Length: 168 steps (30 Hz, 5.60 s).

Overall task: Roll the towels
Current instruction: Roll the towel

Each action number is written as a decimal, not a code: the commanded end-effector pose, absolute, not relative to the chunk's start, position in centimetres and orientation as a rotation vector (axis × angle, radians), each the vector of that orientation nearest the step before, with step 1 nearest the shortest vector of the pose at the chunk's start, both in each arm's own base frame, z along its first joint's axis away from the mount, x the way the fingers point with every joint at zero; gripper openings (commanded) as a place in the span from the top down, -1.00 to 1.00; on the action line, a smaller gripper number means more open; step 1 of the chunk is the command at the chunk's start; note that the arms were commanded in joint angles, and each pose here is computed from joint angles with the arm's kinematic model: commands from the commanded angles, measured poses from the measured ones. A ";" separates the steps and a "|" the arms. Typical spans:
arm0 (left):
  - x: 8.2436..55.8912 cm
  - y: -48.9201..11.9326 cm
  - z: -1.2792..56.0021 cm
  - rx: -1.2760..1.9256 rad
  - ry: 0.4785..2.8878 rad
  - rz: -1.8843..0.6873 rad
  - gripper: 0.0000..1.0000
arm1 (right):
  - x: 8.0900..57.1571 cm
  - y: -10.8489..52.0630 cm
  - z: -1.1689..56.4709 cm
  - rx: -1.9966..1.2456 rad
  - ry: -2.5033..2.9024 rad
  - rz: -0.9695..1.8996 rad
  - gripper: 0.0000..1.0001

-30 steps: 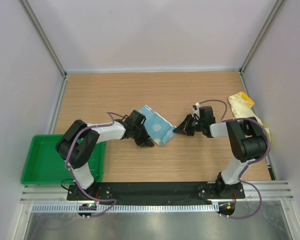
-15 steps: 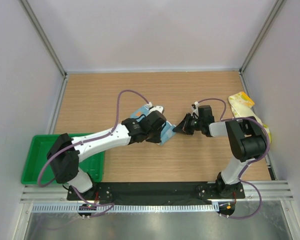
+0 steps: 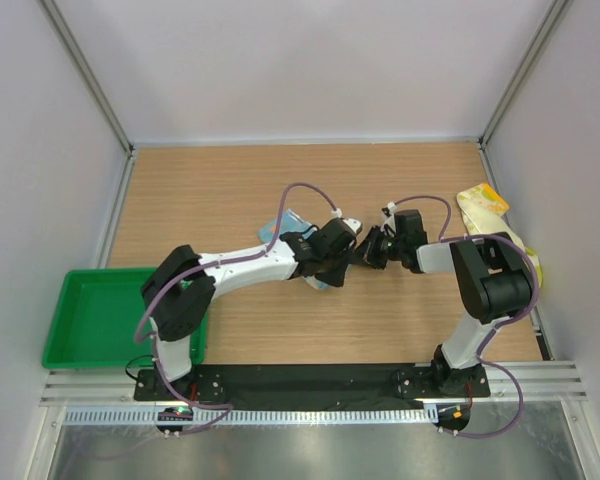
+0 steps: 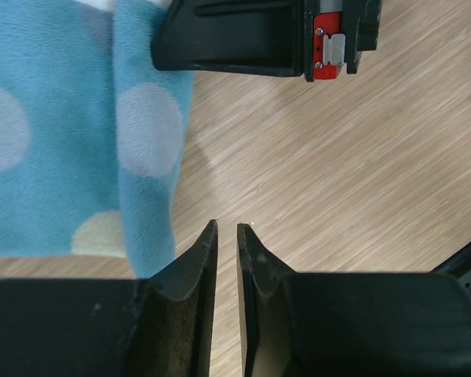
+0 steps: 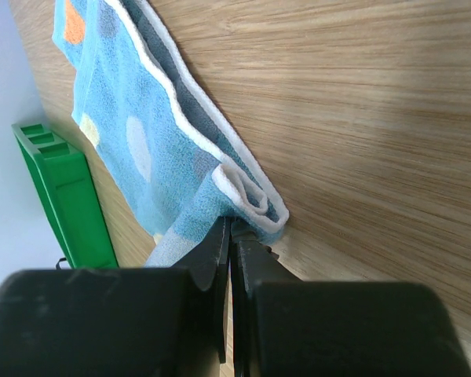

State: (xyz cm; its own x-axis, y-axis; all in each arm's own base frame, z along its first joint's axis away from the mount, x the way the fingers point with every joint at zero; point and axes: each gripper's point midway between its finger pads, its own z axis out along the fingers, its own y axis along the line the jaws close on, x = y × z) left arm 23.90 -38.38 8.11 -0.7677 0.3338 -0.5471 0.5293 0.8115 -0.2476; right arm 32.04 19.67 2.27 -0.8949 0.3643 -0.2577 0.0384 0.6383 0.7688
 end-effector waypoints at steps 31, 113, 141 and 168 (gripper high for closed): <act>28.0 -35.0 2.6 0.432 2.581 -0.558 0.84 | 33.1 20.0 3.0 0.243 2.472 1.118 0.68; 21.5 -38.5 9.5 0.687 2.153 -0.223 0.01 | 28.2 21.8 9.0 0.247 2.750 0.715 0.98; 22.4 -38.1 6.4 0.672 2.100 -0.005 0.13 | 26.9 24.1 11.7 0.247 2.763 0.925 0.98; 20.2 -38.8 8.1 0.701 2.219 -0.371 1.00 | 30.5 21.1 9.2 0.217 2.828 0.617 -0.29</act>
